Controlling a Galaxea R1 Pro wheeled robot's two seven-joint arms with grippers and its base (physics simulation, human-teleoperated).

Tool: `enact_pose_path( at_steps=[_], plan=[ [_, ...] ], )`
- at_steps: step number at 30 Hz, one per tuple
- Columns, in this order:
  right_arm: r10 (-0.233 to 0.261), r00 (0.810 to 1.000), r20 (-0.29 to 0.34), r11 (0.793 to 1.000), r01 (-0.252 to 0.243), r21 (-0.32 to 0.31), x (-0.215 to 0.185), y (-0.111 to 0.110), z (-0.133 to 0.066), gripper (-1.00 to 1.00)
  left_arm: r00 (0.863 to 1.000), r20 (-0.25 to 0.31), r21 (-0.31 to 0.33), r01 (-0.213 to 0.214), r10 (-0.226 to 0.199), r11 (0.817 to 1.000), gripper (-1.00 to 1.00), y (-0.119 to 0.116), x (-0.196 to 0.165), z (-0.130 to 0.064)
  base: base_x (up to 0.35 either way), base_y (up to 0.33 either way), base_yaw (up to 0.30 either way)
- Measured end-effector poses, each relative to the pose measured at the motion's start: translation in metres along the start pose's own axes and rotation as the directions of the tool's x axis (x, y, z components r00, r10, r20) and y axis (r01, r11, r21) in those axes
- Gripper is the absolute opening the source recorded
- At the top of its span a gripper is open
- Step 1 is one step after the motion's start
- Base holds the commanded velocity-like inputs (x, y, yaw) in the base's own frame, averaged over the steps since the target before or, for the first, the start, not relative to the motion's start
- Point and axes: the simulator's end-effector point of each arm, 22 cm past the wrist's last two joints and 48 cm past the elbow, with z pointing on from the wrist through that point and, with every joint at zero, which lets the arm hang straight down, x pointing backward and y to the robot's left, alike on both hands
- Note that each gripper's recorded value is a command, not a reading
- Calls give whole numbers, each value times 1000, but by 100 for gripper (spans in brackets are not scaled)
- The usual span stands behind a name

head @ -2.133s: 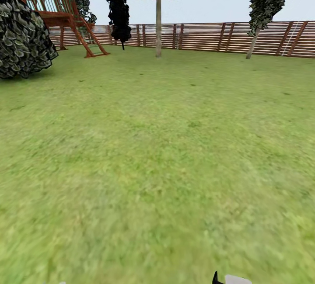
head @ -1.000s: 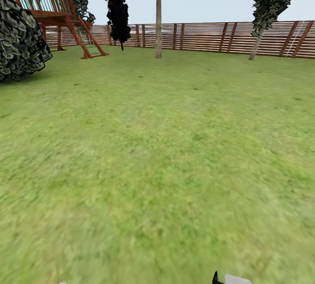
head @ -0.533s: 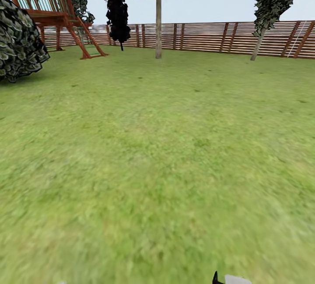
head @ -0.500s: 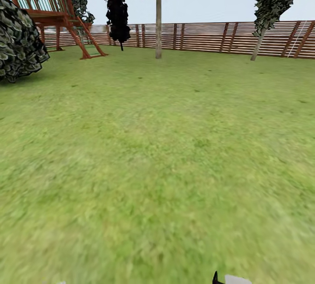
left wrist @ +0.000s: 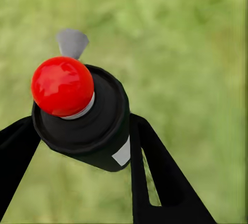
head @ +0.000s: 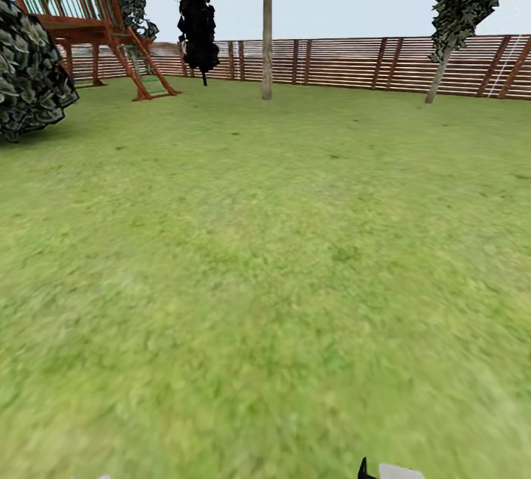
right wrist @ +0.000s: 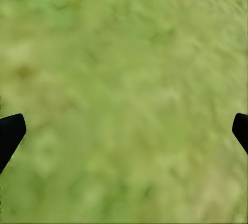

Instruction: In the garden, pick up the pesticide atomizer on the floor and spray pesticide onto both trees until each tree trunk is fully covered.

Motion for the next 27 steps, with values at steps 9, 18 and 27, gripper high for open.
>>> enact_pose_path(
  at_steps=[9, 18, 27],
  plan=[
    [0, 1000, 0, 1000, 0, 0, 0, 0, 0, 100, 1000, 2, 0, 0, 0, 1000, -100, 0, 0, 0, 338, 0, 0],
    [0, 1000, 0, 1000, 0, 0, 0, 0, 0, 100, 1000, 2, 0, 0, 0, 1000, -100, 0, -1, 0, 338, 0, 0],
    [0, 1000, 0, 1000, 0, 0, 0, 0, 0, 100, 1000, 3, 0, 0, 0, 1000, -100, 0, -1, 0, 338, 0, 0]
  ],
)
